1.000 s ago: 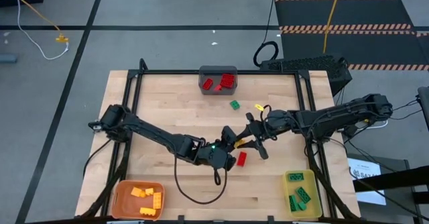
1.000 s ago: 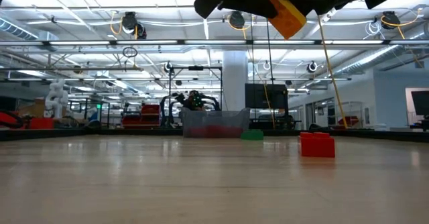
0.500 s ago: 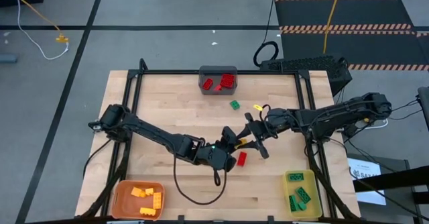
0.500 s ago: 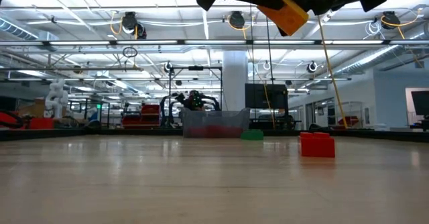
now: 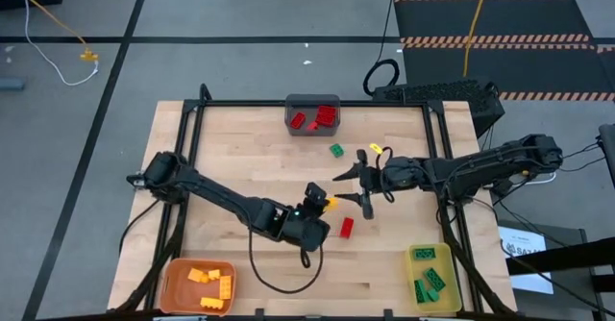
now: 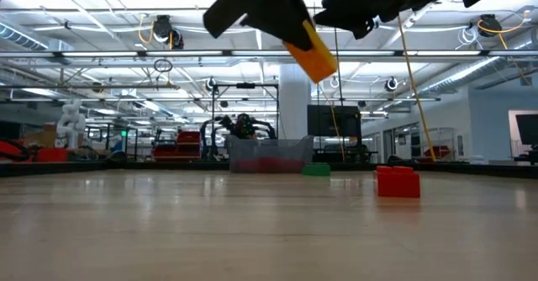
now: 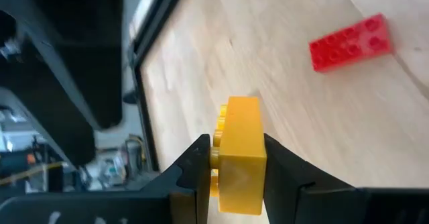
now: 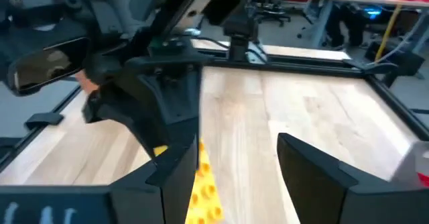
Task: Sort & place blocks by color
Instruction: Put the yellow game piece into the orange bin
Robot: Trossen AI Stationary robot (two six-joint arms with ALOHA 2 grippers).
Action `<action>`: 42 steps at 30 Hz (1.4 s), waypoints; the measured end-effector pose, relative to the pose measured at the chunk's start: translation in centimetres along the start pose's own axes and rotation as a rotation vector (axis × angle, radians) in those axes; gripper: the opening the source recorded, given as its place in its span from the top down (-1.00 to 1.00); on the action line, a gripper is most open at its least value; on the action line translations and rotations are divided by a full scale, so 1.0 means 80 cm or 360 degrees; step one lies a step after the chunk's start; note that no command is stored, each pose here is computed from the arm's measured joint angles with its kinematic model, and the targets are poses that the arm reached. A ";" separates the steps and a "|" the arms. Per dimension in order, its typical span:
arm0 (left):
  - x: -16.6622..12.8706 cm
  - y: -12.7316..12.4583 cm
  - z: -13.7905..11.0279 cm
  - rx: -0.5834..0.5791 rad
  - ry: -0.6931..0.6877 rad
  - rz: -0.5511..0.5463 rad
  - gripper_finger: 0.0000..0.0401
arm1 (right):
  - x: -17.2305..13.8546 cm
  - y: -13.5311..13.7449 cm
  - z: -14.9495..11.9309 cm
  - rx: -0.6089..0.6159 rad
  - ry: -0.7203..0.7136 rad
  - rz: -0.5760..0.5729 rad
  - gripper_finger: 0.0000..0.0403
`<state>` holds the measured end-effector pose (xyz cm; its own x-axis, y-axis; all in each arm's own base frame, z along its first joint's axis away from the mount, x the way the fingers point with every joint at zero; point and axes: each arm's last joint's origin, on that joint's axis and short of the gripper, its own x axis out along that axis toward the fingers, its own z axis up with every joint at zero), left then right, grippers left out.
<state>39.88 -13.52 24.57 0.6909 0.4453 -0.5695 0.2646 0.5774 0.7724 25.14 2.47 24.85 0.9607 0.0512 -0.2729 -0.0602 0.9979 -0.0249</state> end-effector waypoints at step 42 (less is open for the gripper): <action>-0.201 -0.047 0.015 -0.1310 0.0400 -0.0266 0.53 | -0.011 0.035 -0.060 0.0565 0.0264 0.0013 0.07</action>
<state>28.59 -23.70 31.19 0.4920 0.3922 -0.7773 -0.2874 0.9159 0.2803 22.85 5.02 20.41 0.9019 0.0808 -0.4244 0.0579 0.9509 0.3040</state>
